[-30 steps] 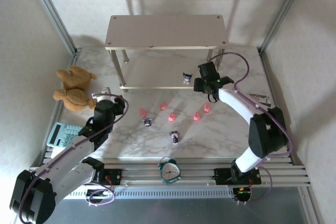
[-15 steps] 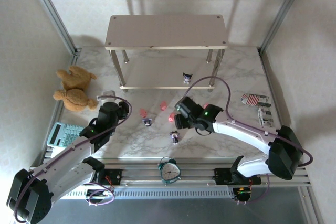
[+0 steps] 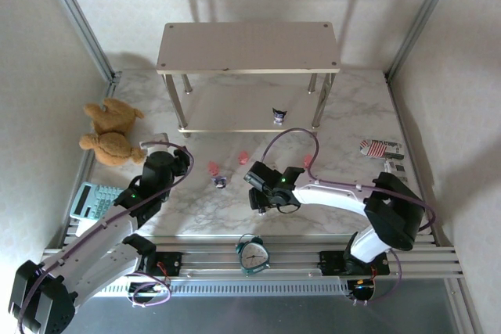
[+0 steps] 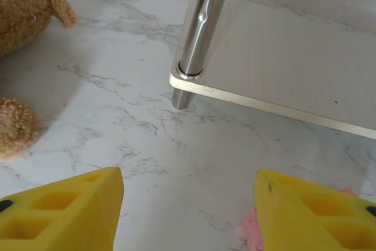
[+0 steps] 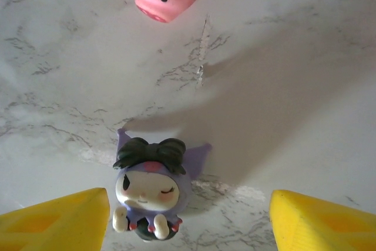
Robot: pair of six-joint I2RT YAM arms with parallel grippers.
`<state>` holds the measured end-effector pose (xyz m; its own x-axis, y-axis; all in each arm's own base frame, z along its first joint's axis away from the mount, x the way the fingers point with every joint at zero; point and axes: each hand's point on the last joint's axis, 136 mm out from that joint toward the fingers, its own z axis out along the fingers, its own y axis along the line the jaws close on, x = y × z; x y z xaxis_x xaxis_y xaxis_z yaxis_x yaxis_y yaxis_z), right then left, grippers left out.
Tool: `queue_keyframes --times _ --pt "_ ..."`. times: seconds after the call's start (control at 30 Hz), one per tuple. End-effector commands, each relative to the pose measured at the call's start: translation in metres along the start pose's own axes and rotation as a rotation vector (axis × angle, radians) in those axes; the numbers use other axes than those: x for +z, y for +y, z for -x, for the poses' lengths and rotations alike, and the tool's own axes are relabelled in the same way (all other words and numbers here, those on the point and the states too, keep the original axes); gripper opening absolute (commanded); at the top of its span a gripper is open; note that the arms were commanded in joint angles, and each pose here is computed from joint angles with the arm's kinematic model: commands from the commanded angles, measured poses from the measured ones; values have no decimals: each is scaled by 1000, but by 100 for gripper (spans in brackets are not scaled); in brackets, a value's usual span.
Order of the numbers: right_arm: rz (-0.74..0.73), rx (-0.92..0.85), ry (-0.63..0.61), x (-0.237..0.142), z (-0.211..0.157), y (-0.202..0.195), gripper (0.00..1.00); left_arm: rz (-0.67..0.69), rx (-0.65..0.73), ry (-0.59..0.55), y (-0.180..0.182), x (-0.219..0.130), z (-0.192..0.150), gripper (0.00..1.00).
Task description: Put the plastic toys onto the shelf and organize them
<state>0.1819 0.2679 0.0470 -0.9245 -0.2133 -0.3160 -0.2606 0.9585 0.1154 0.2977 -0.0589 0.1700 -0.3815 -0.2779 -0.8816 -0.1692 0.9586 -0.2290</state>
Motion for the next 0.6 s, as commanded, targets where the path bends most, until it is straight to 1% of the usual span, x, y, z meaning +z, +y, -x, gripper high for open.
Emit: queue_keyframes --times 0.0,0.37,0.5,0.57 --pt "22 15 25 7 -5 9 72 14 -2 -25 0 -4 11 61" --pt "13 17 77 20 -14 13 61 18 11 -23 -1 1 9 61" --pt "6 13 79 22 -13 13 52 20 13 -21 -1 2 7 61" --pt "-1 10 84 25 -13 13 46 22 15 -18 0 3 6 61"
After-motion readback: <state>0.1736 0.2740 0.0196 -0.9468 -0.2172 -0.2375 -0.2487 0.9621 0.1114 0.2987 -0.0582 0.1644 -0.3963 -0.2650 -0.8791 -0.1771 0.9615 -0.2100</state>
